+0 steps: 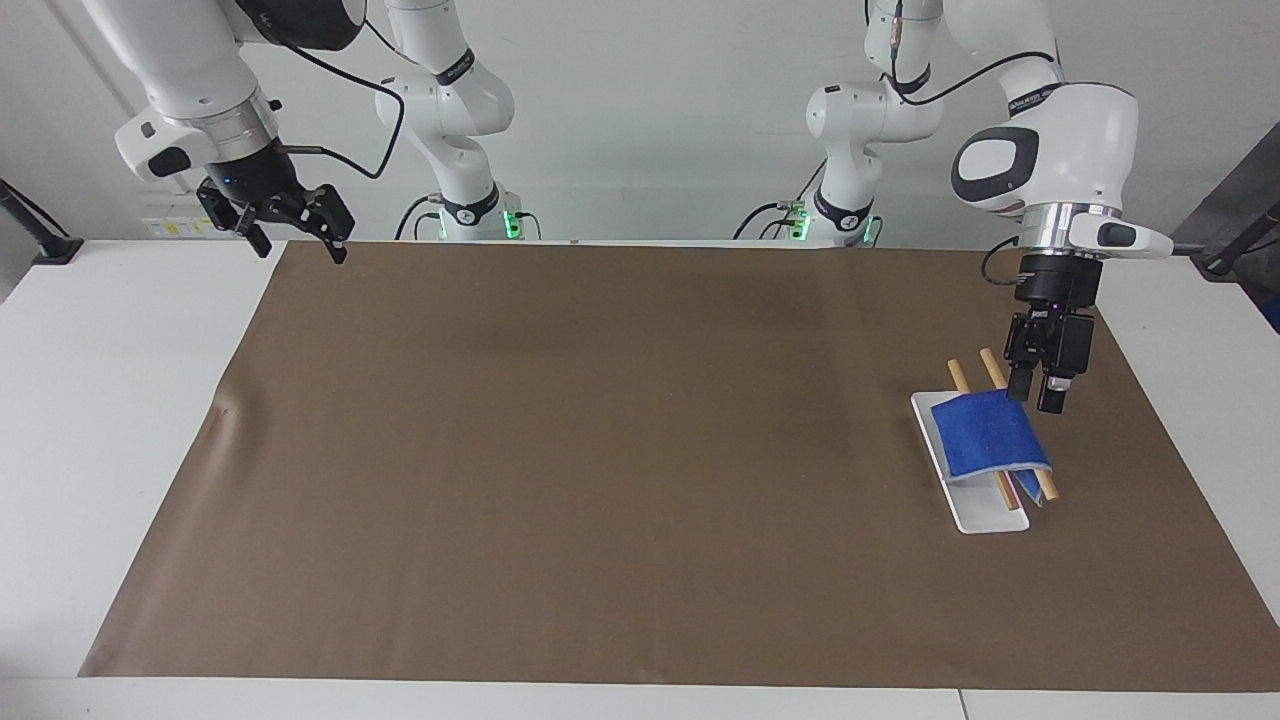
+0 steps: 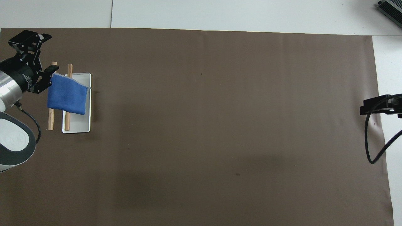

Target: Right arm passes towel to left arm to hang

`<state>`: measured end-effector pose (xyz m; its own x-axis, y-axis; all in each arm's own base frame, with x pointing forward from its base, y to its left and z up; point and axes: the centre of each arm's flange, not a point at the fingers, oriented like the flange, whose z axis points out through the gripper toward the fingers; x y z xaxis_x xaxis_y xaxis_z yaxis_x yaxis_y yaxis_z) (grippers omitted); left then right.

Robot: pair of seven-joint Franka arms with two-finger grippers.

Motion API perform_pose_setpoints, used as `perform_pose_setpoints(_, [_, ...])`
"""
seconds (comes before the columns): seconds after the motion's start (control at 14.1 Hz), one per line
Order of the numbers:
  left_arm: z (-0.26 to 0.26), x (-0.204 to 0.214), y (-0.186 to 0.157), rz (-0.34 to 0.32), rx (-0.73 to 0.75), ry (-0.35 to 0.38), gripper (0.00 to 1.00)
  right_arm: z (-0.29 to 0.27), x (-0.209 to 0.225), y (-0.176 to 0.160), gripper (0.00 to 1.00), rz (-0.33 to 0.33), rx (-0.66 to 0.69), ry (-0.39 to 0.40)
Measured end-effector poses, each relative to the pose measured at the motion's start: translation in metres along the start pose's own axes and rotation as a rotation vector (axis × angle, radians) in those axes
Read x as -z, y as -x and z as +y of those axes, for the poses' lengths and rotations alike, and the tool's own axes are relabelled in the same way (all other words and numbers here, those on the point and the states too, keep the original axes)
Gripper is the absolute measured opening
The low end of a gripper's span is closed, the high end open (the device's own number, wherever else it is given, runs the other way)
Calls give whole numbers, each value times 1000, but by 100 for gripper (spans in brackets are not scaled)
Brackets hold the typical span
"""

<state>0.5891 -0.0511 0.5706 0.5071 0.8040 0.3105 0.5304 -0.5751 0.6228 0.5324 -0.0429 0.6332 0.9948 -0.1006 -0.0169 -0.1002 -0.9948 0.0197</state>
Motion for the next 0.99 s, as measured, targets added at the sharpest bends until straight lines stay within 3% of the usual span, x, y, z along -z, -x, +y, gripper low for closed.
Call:
perform_pose_setpoints(0.35, [40,31,-13,-70,-348,-166,100,0,0,0,100,0,0,0])
perform_pose_setpoints(0.64, [48,57,-14,-252,-693,-268,100,0,0,0,100,0,0,0])
perform_pose_setpoints(0.99, [39,74,-6,-457,-913,-336,100,0,0,0,100,0,0,0])
